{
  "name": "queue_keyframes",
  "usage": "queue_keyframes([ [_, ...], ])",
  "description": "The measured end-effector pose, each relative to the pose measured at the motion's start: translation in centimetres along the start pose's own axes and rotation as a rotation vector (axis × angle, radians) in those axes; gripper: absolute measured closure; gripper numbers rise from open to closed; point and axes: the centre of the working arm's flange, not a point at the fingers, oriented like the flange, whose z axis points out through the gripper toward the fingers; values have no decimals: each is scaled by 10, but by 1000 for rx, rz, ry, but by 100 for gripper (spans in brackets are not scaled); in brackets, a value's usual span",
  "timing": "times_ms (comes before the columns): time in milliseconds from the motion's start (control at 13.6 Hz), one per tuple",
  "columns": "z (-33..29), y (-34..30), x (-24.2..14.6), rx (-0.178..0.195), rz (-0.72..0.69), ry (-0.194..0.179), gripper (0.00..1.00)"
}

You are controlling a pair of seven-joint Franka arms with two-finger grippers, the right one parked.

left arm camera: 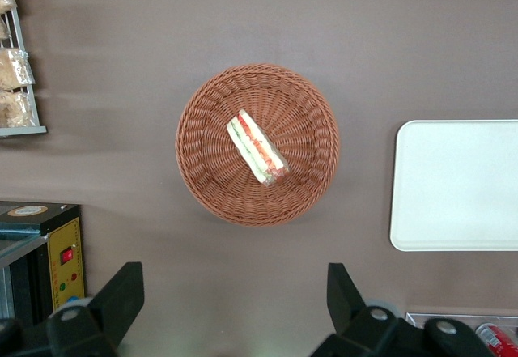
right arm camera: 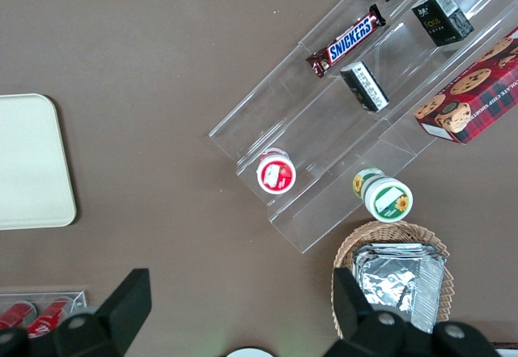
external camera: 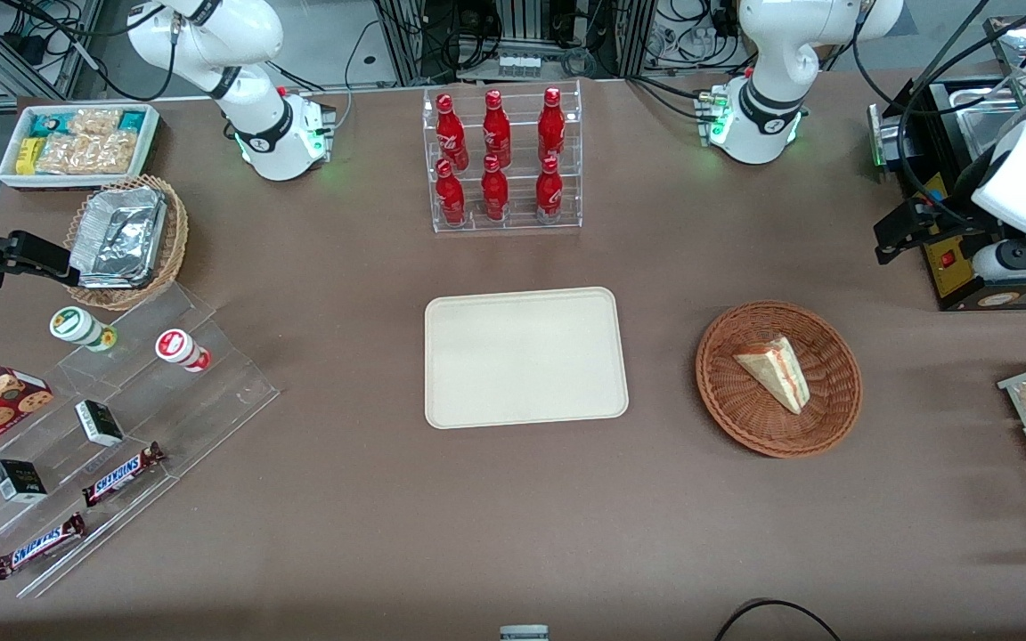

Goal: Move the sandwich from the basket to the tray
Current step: 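Move the left gripper over the sandwich in the wicker basket, then lower the left gripper and close it on the wrapped sandwich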

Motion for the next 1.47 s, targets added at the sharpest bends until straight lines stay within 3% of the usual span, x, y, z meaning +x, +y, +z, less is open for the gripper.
queue_keyframes([
  [367, 2, -5, 1, 1, 0, -7, 0],
  [587, 41, -1, 8, 6, 2, -31, 0],
  [881, 140, 10, 15, -13, -168, 52, 0],
  [1174, 232, 27, -4, -75, -453, 157, 0],
  [1468, 282, 24, -25, -80, -557, 141, 0],
])
